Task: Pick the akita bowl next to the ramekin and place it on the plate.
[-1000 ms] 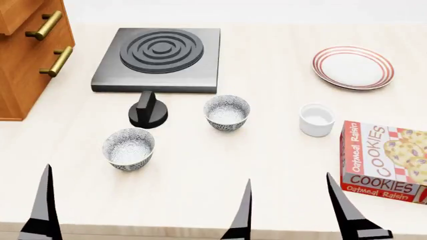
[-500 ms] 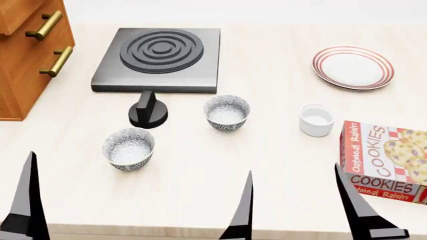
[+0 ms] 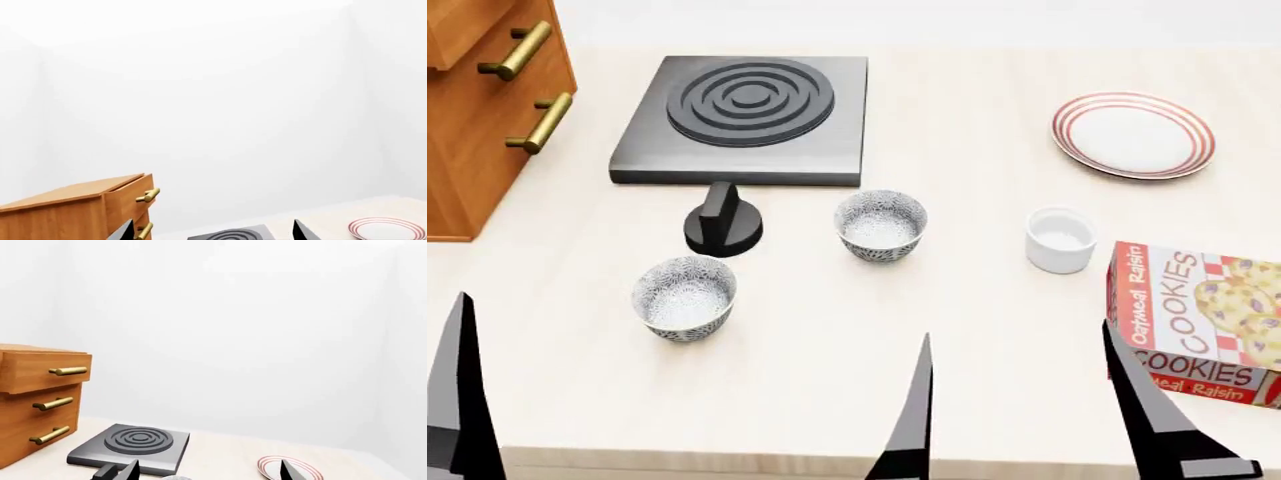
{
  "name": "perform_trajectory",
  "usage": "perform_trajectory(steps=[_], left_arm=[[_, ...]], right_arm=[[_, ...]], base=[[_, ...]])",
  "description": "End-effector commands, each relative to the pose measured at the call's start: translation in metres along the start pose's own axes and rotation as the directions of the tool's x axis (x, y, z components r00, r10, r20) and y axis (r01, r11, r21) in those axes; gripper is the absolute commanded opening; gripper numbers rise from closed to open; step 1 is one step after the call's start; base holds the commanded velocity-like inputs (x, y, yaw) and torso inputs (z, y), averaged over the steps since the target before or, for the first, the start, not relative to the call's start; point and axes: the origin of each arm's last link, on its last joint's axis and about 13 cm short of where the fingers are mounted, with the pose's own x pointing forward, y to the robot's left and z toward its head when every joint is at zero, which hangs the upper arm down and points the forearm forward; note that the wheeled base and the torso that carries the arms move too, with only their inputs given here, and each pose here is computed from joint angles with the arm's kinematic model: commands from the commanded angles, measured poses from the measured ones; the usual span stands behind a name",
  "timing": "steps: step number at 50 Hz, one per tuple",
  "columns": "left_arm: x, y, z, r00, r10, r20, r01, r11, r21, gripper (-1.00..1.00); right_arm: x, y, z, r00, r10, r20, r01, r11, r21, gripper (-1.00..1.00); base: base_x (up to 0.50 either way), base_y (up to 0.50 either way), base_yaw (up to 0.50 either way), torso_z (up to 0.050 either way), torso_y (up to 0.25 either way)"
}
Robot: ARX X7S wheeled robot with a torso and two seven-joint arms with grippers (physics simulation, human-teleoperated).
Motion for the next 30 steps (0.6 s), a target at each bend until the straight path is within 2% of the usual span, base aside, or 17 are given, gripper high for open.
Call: perform_trajectory(steps=[1,30], left_arm=[[-0.0013,0.0009,0.0014,1.0,0.006,-0.005,-0.006,1.0,0.005,1.0],[-0.0012,0.0007,0.0002,1.0,0.008,-0.007,-0.008,1.0,0.007,1.0]], right_arm=[[-0.0022,-0.0006,0.0024,1.0,0.0,0.011,-0.001,1.0,0.016,1.0],[-0.0036,-0.0013,0.0021,1.0,-0.006,0.017,0.006,1.0,0.027,1.0]], base=[[0.01,0.0,0.0,0.0,0.0],[0.12,0.0,0.0,0.0,0.0]])
